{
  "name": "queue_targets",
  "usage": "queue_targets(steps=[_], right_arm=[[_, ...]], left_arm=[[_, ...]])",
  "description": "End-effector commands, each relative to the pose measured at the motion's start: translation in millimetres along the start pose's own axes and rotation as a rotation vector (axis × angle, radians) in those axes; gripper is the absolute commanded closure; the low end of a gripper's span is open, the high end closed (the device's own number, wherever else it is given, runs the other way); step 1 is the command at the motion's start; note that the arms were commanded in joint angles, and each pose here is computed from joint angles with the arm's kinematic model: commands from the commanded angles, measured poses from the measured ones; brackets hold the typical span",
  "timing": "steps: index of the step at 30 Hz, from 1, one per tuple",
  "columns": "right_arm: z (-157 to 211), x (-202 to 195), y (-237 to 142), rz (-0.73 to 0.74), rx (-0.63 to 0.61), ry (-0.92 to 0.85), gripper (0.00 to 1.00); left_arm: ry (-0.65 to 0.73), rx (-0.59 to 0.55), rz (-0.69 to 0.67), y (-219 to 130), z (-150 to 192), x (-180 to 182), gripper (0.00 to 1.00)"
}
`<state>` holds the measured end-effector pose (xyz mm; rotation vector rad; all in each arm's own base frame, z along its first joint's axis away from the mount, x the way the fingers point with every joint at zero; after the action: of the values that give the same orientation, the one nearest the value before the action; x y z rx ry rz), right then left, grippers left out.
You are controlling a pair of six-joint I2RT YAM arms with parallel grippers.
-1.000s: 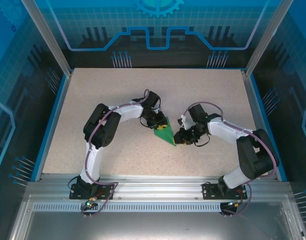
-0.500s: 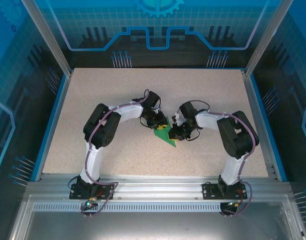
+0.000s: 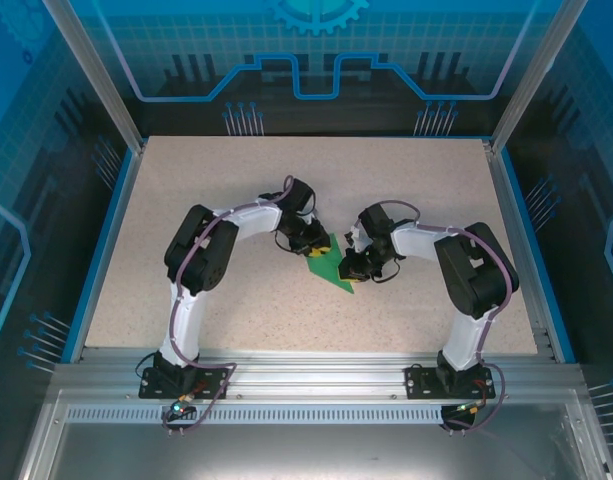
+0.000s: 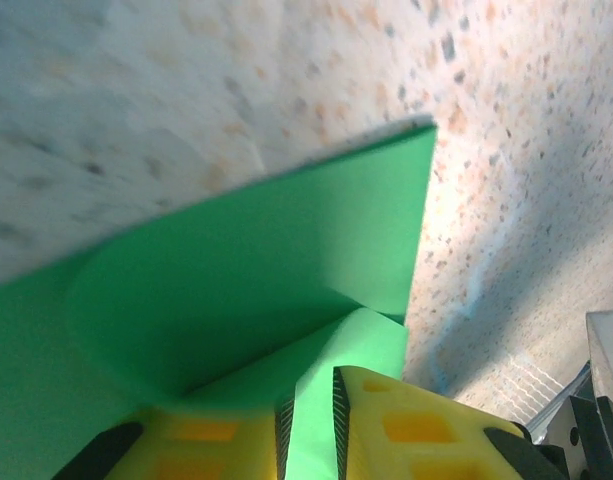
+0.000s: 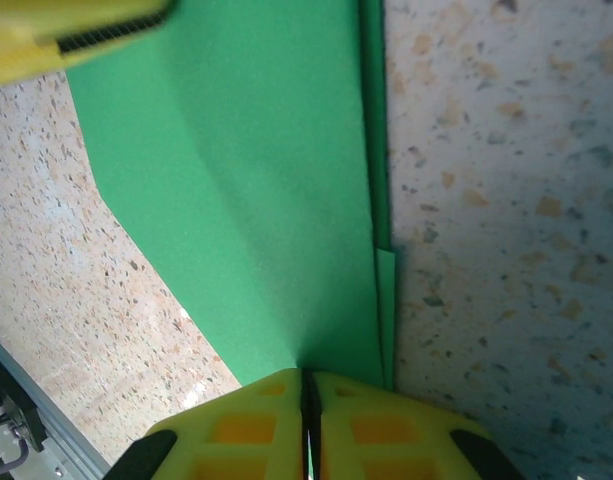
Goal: Fold a paper plane with a square sheet of paper (fold left side to right side)
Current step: Fourth fold the wing at the center of the table.
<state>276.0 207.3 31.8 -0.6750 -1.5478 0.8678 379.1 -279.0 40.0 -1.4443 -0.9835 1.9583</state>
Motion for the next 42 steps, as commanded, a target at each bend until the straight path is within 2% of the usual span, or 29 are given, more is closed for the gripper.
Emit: queue_targets(steps=[1,9,15,20,25,28,34,38,42], right_arm=[[57,-45,11,0.212,0.189,0.135,0.9],[58,-43,10,0.198,0.185,0.136,0.9],[54,-39,10,0.173,0.169,0.125,0.9],[52,-37,11,0.162,0.159,0.118,0.9],[48,-36,10,0.165,0.147,0.111,0.92],[47,-36,11,0.166,0.144,0.109,0.93],[48,-38,12,0.173,0.15,0.112,0.93],[49,-38,13,0.17,0.152,0.114,0.94],[48,-37,13,0.168,0.154,0.11,0.93]], left_arm=[[-0.067,-0.067,-0.133,-6,-37,49,0.76],[-0.079,-0.1,-0.136,-18,-70,63,0.76],[-0.09,-0.124,-0.123,-37,-83,72,0.76],[-0.035,-0.182,-0.073,-69,-81,51,0.73],[0.043,-0.208,0.016,-96,-51,18,0.73],[0.09,-0.156,0.042,-87,-19,2,0.73],[0.107,-0.033,0.085,-40,37,-16,0.76],[0.096,0.016,0.085,-13,54,-19,0.79],[0.091,0.046,0.095,1,59,-22,0.81]])
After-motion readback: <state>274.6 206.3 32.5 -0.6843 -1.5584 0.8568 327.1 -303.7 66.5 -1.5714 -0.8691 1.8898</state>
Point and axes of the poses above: each hand's point on the last joint's axis, 136 mm out from that joint toward the fingers, its own y axis out along the fingers, its own x axis along the line the jaws close on, z = x × y, the point moved 3 cm from there along -y, back along the fingers, and after that the axes turned 5 degrees about -y, right-handed, at the moved point
